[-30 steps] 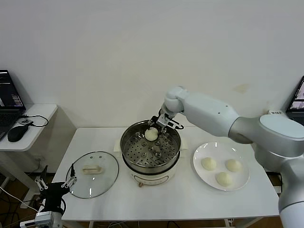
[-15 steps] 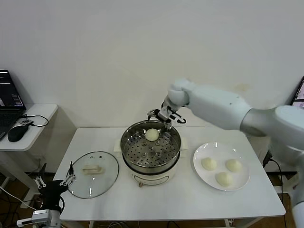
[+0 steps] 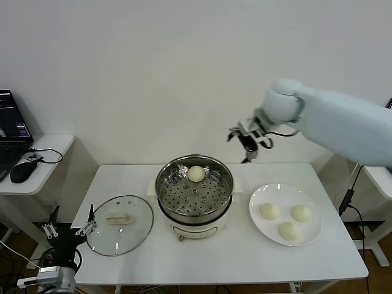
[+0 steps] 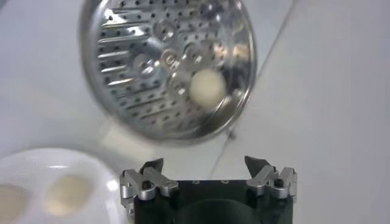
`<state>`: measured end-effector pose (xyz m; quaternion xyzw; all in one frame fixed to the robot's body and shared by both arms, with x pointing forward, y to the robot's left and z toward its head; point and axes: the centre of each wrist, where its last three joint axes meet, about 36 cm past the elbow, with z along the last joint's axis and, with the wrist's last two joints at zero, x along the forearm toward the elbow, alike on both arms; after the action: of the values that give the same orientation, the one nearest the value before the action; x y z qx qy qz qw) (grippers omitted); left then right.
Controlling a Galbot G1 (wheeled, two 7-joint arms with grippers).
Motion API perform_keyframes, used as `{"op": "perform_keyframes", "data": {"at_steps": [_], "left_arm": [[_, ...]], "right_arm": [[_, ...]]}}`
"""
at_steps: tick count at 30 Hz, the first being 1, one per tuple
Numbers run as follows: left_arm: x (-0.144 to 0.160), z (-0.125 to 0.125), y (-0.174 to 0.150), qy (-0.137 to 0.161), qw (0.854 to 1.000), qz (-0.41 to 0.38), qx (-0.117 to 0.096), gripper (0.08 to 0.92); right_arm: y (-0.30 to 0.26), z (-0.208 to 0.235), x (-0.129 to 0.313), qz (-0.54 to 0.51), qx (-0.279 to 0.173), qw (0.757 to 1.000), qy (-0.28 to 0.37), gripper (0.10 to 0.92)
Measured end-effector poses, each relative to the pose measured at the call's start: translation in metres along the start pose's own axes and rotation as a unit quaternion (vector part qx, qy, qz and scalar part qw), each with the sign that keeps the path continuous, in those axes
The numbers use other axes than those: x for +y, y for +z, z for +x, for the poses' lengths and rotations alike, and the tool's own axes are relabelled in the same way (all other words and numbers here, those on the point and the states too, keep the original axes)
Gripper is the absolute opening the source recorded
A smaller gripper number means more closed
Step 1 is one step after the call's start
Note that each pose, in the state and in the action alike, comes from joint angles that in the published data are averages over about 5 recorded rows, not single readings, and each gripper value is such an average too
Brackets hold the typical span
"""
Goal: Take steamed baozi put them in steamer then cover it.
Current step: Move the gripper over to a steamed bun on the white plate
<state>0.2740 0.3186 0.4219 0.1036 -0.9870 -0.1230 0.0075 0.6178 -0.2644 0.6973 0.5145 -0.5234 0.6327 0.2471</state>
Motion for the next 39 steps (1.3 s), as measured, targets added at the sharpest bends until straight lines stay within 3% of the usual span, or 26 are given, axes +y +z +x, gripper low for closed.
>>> {"op": "perform_keyframes", "data": {"at_steps": [8,18,39], "left_arm": [[-0.001,-0.001,0.001,0.005,1.000,-0.003,0.002,0.823],[-0.003,0.001,0.005,0.004,1.000,-0.006,0.009,0.823],[0.008,-0.003,0.013,-0.012,1.000,-0.019,0.016,0.823]], "right_arm": [[0.044,-0.020,0.061,-0.059,0.022,0.998,-0.030,0.823],[0.075,-0.065,0.106,-0.095,0.046,0.993,-0.059,0.823],[0.084,-0.177,0.121,-0.128,0.049,0.987,-0.088,0.823]]}}
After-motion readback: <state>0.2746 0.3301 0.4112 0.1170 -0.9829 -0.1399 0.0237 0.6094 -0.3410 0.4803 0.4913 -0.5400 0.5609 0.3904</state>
